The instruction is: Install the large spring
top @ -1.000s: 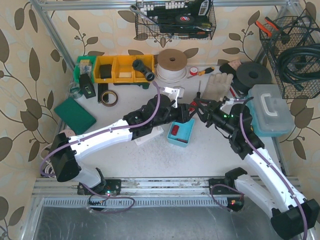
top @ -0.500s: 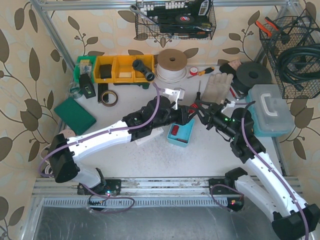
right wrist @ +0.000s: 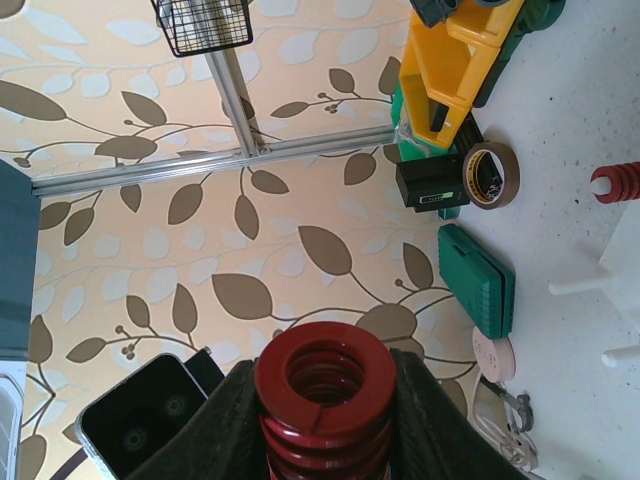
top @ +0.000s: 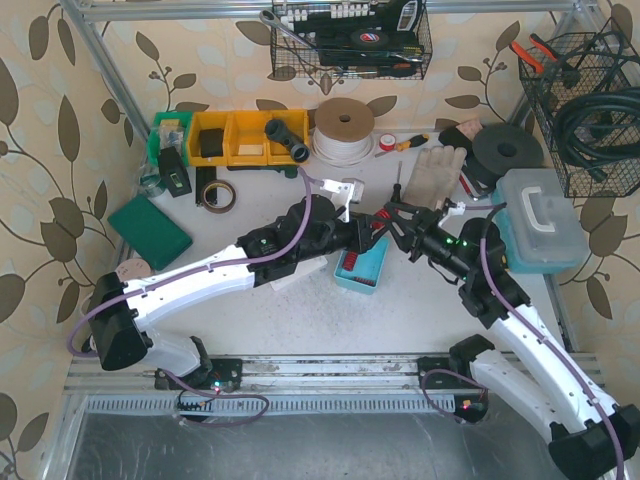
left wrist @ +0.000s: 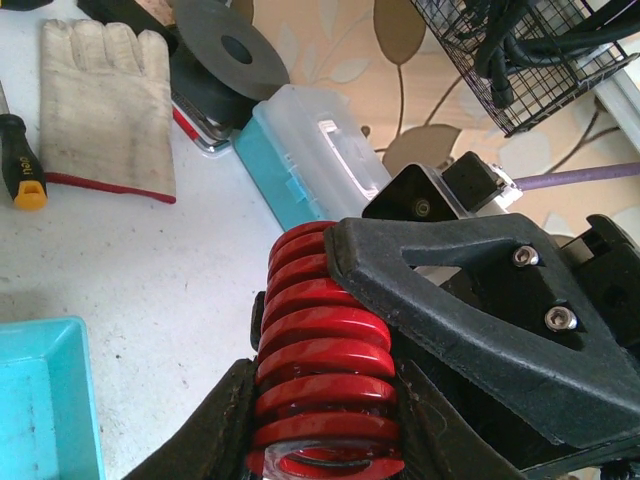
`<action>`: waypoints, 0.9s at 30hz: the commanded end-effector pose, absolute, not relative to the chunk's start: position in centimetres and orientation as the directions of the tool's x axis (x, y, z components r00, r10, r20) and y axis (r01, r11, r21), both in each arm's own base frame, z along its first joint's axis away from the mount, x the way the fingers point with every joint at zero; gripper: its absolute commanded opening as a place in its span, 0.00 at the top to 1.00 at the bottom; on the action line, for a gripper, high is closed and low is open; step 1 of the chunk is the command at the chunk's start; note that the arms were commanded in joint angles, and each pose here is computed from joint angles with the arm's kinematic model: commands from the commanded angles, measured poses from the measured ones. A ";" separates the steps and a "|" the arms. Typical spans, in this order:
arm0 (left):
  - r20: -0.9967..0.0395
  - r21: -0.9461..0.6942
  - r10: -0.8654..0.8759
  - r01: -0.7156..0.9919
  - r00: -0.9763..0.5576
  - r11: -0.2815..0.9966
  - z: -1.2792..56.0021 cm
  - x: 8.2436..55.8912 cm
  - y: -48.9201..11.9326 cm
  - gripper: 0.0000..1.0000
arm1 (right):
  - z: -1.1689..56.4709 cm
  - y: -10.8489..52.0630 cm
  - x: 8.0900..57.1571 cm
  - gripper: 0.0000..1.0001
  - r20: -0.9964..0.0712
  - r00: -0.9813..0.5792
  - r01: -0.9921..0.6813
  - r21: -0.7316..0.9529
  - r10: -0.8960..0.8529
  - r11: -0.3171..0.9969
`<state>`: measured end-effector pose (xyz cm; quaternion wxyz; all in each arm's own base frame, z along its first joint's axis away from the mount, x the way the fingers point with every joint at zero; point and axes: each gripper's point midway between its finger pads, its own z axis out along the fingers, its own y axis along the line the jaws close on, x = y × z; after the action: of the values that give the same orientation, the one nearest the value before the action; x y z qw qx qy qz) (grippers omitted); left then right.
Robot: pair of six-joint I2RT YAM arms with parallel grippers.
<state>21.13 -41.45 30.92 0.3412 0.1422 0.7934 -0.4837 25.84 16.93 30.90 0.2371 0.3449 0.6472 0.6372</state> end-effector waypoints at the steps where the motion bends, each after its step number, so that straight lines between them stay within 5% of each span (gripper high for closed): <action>1: -0.712 -0.686 -0.282 0.552 -0.643 0.474 37.0 22.8 -38.5 1.00 | 30.3 15.7 26.9 1.00 0.133 -0.577 0.153 0.987 0.806 -0.053; 9: -0.697 -0.695 -0.203 0.578 -0.688 0.428 36.9 21.4 -39.7 1.00 | 29.8 16.9 26.9 0.95 0.035 -0.637 0.133 0.989 0.770 0.066; 12: -0.686 -0.696 -0.162 0.577 -0.709 0.427 36.1 20.9 -39.9 1.00 | 29.4 17.3 27.0 0.48 -0.019 -0.660 0.120 0.984 0.751 0.130; 15: -0.672 -0.694 -0.122 0.565 -0.730 0.446 35.4 20.4 -39.6 1.00 | 28.6 18.0 27.2 0.30 -0.040 -0.694 0.118 0.979 0.719 0.168; 21: -0.670 -0.658 -0.067 0.550 -0.739 0.515 34.2 19.6 -37.6 1.00 | 27.4 18.0 27.4 0.25 -0.125 -0.722 0.104 0.953 0.680 0.286; 27: -0.635 -0.546 0.050 0.494 -0.771 0.676 31.8 19.5 -32.9 1.00 | 26.5 15.5 26.5 0.25 -0.393 -0.722 0.035 0.801 0.569 0.597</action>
<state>19.45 -36.75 29.19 0.2858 0.1530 0.8551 -0.4046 27.33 17.19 27.25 0.2816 0.2519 0.7765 0.5043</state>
